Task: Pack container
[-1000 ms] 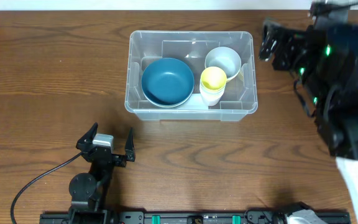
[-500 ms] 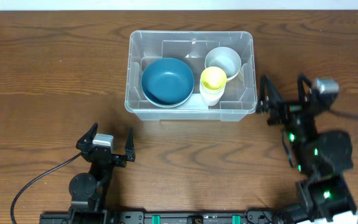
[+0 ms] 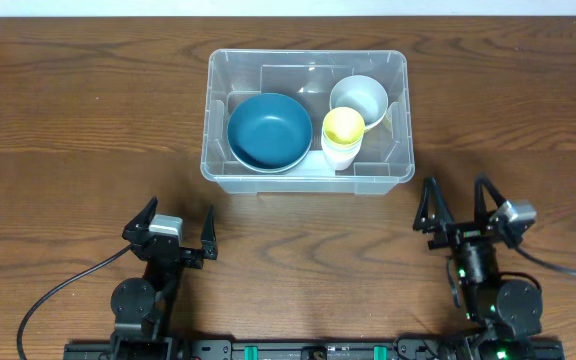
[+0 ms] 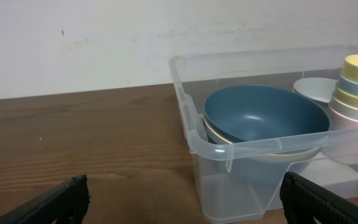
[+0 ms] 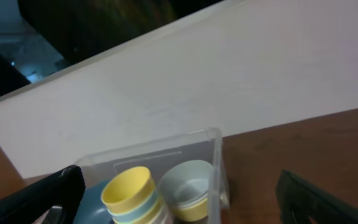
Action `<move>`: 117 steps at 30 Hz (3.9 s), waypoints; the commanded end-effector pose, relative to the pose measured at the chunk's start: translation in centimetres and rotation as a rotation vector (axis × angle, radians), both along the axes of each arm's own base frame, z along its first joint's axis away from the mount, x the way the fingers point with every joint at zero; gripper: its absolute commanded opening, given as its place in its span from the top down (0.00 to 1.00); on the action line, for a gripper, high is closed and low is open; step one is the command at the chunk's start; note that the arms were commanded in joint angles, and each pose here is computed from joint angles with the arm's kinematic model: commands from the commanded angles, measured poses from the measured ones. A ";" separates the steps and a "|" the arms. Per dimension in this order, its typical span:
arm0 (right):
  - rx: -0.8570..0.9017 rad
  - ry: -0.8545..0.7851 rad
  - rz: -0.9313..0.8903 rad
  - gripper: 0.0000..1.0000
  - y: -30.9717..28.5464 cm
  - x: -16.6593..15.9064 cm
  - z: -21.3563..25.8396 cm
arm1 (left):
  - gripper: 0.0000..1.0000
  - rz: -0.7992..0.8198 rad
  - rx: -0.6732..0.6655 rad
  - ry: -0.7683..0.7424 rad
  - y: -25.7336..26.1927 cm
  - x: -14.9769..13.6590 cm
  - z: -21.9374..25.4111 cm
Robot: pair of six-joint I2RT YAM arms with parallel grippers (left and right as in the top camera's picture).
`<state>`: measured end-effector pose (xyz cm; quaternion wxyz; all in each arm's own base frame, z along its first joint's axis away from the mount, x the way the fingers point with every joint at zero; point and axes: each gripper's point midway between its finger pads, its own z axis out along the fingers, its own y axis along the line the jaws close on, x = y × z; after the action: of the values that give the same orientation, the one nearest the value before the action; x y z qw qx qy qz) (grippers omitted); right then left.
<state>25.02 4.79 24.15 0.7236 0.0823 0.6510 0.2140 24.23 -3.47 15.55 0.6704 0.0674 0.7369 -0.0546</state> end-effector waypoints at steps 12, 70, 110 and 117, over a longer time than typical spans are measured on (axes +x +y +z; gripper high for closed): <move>-0.090 0.009 -0.014 0.01 -1.3 -0.8 -3.2 | 0.02 -0.014 0.010 0.043 -0.2 -0.1 -1.5; -0.439 0.158 -0.097 0.01 -3.1 -0.5 -8.4 | 0.02 -0.014 0.010 0.043 -0.2 -0.1 -1.5; -0.439 0.158 -0.098 0.01 -3.1 -0.5 -8.4 | 0.02 -0.014 0.010 0.043 -0.2 -0.1 -1.5; -0.439 0.158 -0.098 0.01 -3.1 -0.5 -8.4 | 0.02 -0.014 0.010 0.043 -0.2 -0.1 -1.5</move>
<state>24.57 1.99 15.78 0.6801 -0.0285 0.7318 0.0348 24.23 -3.47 15.55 0.6704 0.0672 0.7370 -0.0547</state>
